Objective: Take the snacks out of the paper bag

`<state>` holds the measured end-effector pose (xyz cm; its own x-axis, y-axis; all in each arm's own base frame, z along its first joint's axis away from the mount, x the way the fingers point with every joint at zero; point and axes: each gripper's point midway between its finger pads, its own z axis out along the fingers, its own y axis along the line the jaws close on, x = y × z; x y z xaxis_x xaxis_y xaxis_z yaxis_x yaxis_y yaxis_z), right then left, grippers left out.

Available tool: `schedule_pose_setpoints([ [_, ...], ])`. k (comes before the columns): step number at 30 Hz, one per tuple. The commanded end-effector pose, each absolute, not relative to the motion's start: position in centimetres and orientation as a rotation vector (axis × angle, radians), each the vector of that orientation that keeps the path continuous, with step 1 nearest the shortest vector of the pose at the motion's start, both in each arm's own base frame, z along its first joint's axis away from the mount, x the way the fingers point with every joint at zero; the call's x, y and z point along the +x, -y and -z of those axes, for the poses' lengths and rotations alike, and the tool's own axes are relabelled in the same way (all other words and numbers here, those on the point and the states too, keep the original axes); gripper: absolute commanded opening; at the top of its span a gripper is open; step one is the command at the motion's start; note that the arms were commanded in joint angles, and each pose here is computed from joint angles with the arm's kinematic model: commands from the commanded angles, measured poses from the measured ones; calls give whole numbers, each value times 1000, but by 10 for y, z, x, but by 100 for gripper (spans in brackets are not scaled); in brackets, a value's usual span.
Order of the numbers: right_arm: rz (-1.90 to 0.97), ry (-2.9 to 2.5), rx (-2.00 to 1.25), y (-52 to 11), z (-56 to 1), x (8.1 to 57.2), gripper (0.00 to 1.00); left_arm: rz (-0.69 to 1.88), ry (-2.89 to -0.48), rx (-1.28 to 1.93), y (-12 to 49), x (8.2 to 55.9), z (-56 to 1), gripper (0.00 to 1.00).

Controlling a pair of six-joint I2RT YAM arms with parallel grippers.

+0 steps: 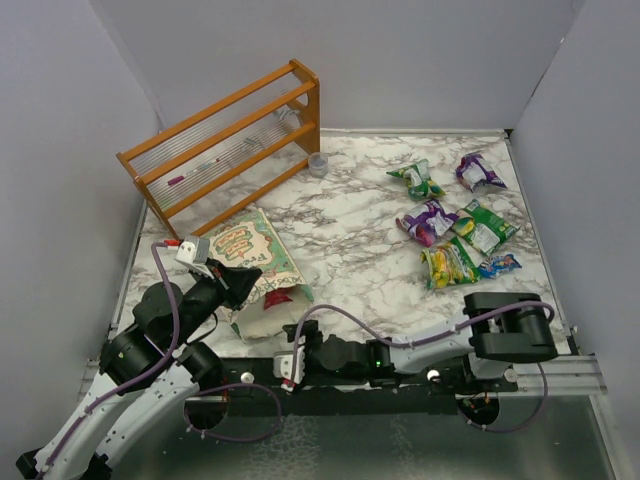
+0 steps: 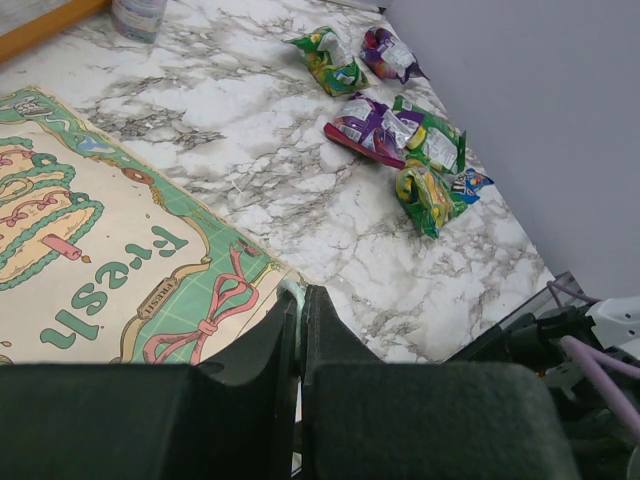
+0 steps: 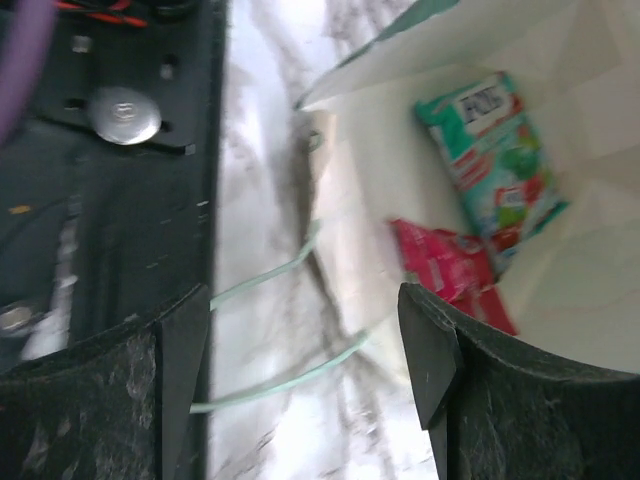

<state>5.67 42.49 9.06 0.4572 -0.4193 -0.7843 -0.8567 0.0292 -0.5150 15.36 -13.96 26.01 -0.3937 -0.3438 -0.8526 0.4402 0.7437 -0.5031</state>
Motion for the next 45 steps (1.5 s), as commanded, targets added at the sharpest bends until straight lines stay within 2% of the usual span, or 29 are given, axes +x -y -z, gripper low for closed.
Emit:
schedule_pose_setpoints([
  [1,-263,-942,-1423,-458,-142,95,75,851,-1756,73,138,153,-269,0],
  [13,-227,-1046,-1415,-471,-106,159,67,873,-1738,91,140,150,-273,0],
  [28,-211,-1185,-1462,-462,-52,194,72,879,-1737,101,141,149,-273,1],
  [36,-132,-1256,-1466,-450,-24,210,61,874,-1743,98,141,150,-272,1],
  [39,-133,-1258,-1466,-449,-26,210,48,873,-1748,100,142,151,-271,2],
  [45,-215,-1249,-1482,-449,-35,199,38,867,-1753,99,142,152,-270,2],
])
